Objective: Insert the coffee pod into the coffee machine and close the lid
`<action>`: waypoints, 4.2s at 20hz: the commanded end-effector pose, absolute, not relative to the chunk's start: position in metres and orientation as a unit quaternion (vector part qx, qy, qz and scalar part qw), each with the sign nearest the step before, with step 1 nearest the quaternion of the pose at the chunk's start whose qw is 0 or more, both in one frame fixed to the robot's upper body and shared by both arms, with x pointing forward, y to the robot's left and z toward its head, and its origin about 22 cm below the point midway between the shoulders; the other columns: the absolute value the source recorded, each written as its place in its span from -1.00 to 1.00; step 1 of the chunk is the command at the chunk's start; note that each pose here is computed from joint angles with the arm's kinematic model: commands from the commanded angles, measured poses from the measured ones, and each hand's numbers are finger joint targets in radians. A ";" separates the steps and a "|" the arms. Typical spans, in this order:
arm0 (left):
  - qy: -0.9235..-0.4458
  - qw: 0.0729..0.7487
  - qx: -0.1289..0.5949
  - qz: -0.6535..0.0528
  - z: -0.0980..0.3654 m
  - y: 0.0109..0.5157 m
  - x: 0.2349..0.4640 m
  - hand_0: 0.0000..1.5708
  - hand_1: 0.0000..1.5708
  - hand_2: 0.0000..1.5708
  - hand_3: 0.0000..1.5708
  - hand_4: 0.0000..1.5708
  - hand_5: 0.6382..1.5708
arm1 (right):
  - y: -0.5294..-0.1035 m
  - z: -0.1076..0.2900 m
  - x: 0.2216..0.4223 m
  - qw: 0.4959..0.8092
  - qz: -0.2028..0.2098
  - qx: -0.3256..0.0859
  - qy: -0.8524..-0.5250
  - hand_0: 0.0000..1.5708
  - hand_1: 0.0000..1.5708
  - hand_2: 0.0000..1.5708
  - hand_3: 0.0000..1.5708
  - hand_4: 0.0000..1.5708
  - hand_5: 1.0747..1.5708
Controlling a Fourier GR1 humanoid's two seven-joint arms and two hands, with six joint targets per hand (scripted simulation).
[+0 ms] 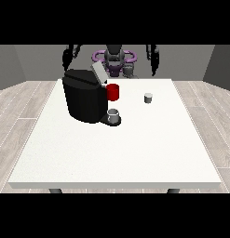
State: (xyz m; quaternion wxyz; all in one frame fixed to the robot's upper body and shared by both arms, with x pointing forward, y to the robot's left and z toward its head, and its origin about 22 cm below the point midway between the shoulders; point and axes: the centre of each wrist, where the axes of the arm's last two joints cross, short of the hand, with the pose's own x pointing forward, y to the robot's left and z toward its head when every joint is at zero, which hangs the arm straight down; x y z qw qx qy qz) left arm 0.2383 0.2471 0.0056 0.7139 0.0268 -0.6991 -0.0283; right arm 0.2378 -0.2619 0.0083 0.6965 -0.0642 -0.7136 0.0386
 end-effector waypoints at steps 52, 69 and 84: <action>-0.595 0.727 0.216 -0.266 -0.019 0.347 0.336 -0.22 -0.22 -0.06 -0.39 -1.00 1.00 | -0.206 0.003 0.280 0.671 -0.021 -0.065 -0.738 -1.00 -1.00 -1.00 -1.00 -0.46 1.00; -0.574 0.690 0.296 -0.327 -0.053 0.312 0.337 0.05 0.05 0.24 -0.06 -0.50 1.00 | -0.220 -0.001 0.283 0.699 -0.023 -0.051 -0.713 -1.00 -1.00 -1.00 -1.00 -0.36 1.00; -0.622 0.608 0.277 -0.408 0.009 0.304 0.382 0.87 0.87 0.87 0.80 -0.23 1.00 | -0.237 -0.015 0.301 0.699 -0.070 -0.058 -0.709 -1.00 -1.00 -1.00 -1.00 -0.45 1.00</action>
